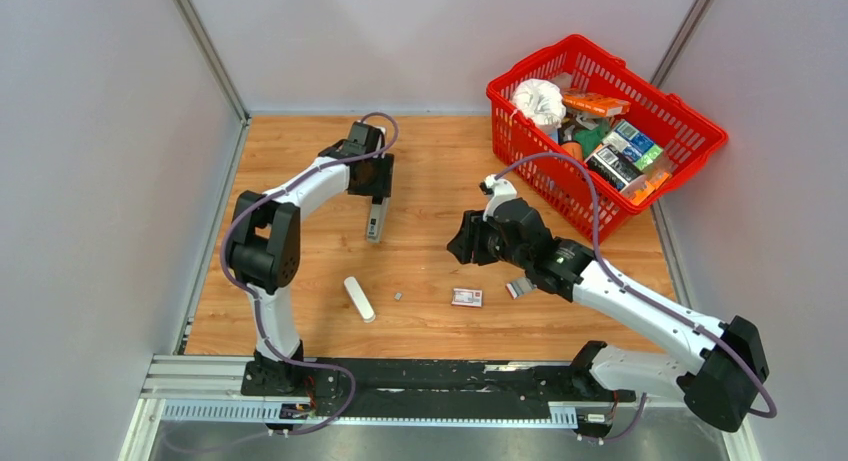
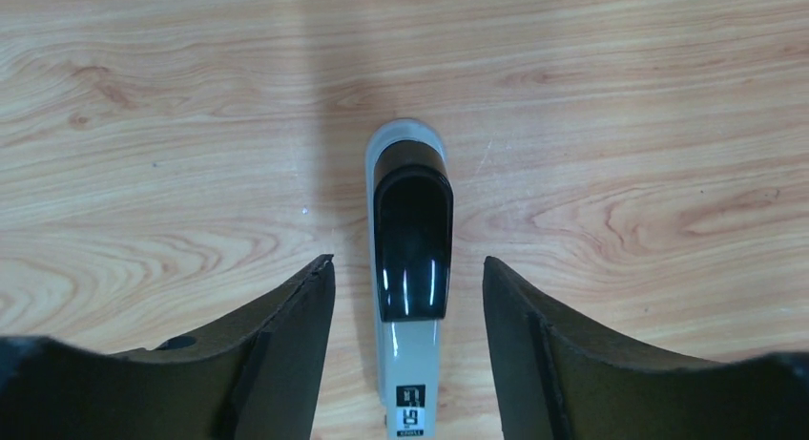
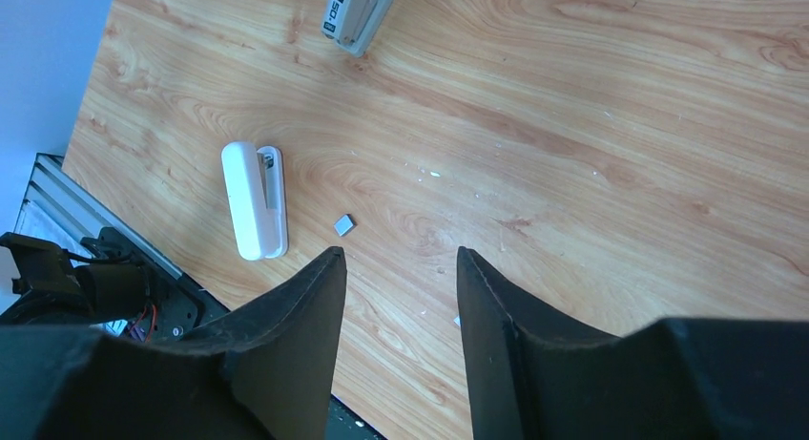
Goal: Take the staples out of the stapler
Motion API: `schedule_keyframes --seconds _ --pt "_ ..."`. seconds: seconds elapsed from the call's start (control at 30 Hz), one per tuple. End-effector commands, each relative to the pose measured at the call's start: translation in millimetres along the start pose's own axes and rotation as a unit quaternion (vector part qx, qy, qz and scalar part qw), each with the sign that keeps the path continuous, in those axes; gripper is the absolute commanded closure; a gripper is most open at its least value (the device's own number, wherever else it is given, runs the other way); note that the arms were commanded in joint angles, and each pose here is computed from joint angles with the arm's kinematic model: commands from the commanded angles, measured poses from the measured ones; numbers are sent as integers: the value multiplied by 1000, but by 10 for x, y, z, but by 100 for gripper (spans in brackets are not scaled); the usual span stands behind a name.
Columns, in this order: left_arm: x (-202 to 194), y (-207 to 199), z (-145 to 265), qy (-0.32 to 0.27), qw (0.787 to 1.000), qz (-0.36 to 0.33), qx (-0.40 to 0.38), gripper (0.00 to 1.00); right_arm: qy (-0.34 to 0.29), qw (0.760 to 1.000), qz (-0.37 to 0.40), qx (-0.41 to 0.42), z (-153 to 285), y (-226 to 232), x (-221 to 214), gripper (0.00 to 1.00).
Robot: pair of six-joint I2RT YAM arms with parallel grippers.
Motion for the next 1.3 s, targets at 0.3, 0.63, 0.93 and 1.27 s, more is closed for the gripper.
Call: schedule_keyframes --seconds 0.3,0.63,0.93,1.27 --pt "-35 -34 974 -72 997 5 -2 21 -26 1000 9 -12 126 17 140 44" --pt "-793 262 1487 -64 993 94 31 20 -11 1000 18 -18 127 -9 94 40" --pt "-1266 265 1551 -21 983 167 79 20 6 999 21 -31 137 -27 72 32" --pt "-1616 244 1508 38 963 213 158 18 24 997 25 -62 82 -80 51 16"
Point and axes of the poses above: each gripper's point midway between its finger pads, its own z axis back along the fingers, its own y axis along the line the jaws close on, x = y × z, the point moved 9 cm from there along z, back along the fingers, and after that the axes turned 9 degrees about z, right-handed, at the moved point
